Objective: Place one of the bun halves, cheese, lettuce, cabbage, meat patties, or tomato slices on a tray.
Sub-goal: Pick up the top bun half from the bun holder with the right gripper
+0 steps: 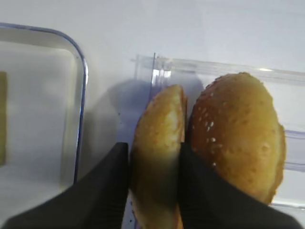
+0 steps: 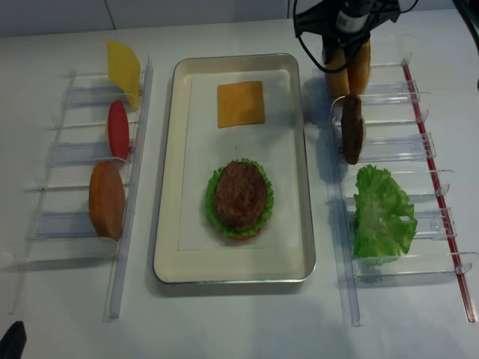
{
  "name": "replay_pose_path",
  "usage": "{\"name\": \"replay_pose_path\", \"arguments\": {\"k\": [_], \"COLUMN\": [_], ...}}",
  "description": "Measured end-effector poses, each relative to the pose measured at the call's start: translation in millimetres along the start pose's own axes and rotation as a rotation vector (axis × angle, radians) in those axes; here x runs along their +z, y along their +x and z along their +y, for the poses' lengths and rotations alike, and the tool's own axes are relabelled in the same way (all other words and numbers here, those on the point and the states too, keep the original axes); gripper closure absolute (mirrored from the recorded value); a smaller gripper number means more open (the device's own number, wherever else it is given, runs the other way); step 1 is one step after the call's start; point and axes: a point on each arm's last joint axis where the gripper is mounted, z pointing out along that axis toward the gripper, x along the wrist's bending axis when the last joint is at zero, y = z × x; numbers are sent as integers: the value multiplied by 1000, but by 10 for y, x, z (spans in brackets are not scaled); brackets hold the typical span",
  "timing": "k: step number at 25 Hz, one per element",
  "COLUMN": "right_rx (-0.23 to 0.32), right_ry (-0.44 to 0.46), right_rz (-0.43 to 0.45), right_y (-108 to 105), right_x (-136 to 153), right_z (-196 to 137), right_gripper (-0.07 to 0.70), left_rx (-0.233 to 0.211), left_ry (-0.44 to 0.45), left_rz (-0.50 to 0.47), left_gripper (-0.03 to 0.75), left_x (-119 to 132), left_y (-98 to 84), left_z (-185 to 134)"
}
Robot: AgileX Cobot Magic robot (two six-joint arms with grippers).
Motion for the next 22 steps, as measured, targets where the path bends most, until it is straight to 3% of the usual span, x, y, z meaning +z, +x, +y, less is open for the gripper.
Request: {"name": "replay_pose_path", "arguments": {"k": [9, 16, 22], "right_rx": [11, 7, 0], "right_ry": [-31, -134, -189], "right_rz": [46, 69, 174], "right_y": [48, 81, 166], "right_x": [-359, -707, -1057], "right_z": [20, 136, 84], "right_gripper": [400, 400, 400], "left_rx": [0, 0, 0], "left_ry": [0, 0, 0], "left_rz": [0, 0, 0], "left_gripper": [186, 186, 186], "left_x": [0, 0, 0], "left_y": [0, 0, 0], "left_z": [0, 0, 0]}}
